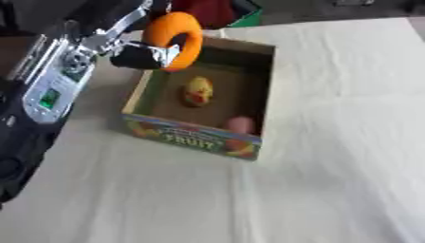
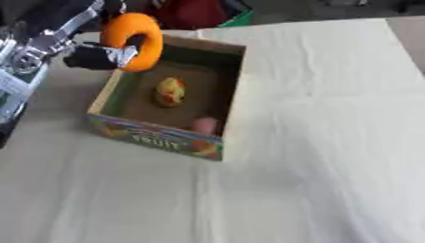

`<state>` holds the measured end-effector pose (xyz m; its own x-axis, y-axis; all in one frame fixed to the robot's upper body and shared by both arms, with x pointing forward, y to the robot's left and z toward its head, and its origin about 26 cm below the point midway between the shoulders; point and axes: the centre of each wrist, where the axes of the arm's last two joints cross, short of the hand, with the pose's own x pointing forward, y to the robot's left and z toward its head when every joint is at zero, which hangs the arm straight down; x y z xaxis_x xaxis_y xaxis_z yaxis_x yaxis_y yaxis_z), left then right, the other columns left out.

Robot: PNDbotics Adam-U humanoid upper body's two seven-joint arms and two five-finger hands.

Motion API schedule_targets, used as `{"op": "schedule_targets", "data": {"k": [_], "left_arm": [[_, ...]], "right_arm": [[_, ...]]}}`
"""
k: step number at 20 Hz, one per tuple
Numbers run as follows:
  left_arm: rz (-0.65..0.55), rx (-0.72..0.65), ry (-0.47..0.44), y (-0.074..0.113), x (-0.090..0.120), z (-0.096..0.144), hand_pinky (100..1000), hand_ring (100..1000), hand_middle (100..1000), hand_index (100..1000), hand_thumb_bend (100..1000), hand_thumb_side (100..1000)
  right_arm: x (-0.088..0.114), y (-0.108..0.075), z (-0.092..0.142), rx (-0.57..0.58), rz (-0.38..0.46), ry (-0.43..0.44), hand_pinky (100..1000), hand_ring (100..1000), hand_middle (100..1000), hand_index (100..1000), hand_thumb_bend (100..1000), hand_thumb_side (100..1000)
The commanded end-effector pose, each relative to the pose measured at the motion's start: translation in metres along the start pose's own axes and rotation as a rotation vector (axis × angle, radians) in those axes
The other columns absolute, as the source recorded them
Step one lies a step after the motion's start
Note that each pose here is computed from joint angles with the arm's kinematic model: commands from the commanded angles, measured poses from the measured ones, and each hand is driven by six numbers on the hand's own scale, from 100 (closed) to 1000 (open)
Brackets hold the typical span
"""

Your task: Pick up objects on the table and place them in the box.

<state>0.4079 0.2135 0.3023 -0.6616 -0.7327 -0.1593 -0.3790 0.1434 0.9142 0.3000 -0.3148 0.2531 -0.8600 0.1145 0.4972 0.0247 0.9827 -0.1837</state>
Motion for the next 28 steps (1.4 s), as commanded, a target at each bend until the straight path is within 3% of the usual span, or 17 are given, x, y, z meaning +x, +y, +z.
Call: {"op": "schedule_targets", "data": {"k": [1,7,14,18,21,22,23,24,28], "left_arm": [[-0.047,-0.014,0.001,-0.003,-0.001,-0.004,391,489,405,473,100,307],[-0.055,-0.126,0.003,-0.031,-0.005,-0.002,422,529,455,544,100,262],[-0.078,-0.297,-0.052,-0.041,-0.003,-0.002,523,726,656,821,100,245],[-0.104,-0.378,-0.033,-0.043,-0.005,-0.001,570,803,746,898,100,246],[-0.117,-0.412,-0.003,-0.043,-0.005,-0.001,594,839,780,919,100,421],[-0.12,-0.416,0.004,-0.042,-0.005,-0.001,594,839,780,919,100,421],[-0.124,-0.418,0.013,-0.041,-0.006,0.0,616,867,805,937,100,585],[-0.127,-0.417,0.021,-0.04,-0.006,0.0,626,878,815,944,100,674],[-0.137,-0.359,0.06,-0.031,-0.005,0.001,648,904,839,961,125,824]], "right_arm": [[0.008,-0.001,-0.007,0.02,0.005,-0.03,733,1000,520,735,100,706],[0.008,-0.001,-0.006,0.016,0.008,-0.025,734,1000,518,735,100,712],[0.007,-0.001,-0.005,0.016,0.008,-0.022,734,1000,517,735,100,712],[0.007,-0.001,-0.004,0.016,0.007,-0.022,734,1000,517,735,100,710],[0.007,0.0,-0.004,0.019,0.005,-0.022,735,1000,517,735,100,706],[0.007,-0.001,-0.004,0.019,0.005,-0.023,735,1000,517,735,100,706],[0.007,-0.001,-0.004,0.019,0.004,-0.023,735,1000,518,735,100,703],[0.007,-0.001,-0.004,0.019,0.004,-0.023,735,1000,518,735,100,702],[0.006,-0.001,-0.003,0.022,0.001,-0.02,735,1000,517,735,100,701]]}}
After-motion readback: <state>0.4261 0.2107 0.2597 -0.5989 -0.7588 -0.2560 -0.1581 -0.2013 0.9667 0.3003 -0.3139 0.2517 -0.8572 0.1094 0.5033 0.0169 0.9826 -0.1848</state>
